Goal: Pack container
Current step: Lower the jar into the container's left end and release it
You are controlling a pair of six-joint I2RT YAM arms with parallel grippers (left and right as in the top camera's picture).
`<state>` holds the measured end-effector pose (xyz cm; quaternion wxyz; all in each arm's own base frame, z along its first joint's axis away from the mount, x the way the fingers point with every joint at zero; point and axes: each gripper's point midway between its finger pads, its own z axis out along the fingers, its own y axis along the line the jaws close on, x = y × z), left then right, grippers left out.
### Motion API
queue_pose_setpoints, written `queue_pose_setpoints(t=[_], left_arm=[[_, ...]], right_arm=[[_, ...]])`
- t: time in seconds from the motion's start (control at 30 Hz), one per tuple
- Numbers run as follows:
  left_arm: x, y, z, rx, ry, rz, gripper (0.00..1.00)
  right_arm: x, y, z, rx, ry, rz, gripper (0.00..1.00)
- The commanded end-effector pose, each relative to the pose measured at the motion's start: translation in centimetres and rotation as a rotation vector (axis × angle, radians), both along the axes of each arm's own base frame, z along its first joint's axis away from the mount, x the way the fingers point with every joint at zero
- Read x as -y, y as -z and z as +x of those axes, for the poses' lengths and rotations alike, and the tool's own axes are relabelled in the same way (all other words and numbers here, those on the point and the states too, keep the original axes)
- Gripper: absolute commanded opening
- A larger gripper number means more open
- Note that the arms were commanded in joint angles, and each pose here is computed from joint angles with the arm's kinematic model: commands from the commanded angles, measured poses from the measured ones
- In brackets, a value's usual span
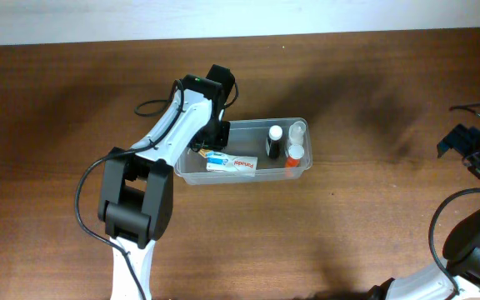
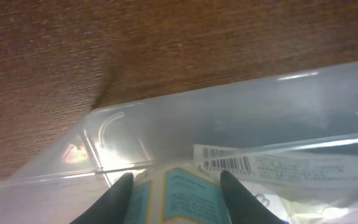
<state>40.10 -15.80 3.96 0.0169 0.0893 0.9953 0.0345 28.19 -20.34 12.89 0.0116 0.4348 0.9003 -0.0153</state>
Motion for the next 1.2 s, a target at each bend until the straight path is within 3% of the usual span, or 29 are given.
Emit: queue_pose_setpoints(t=[0.0, 0.5, 0.87, 1.17], left_arm=[[-0.5, -0.4, 0.3, 0.026, -0.048, 0.018, 0.19], [-0.8, -0.5, 1.1, 0.068, -0.077, 0.038, 0.19], [-1.6, 1.4, -0.8, 0.003, -0.074, 0.068, 0.19], [-1.4, 1.5, -0.4, 0.021, -0.075, 0.059, 0.18]], right_arm=[[0.2, -0.3, -0.2, 0.003, 0.006, -0.013, 0.98], [0.2, -0.3, -0.2, 0.003, 0.006, -0.013, 0.98], [0.2, -0.3, -0.2, 0.003, 0.006, -0.013, 0.98], [0.2, -0.3, -0.2, 0.003, 0.006, -0.013, 0.98]])
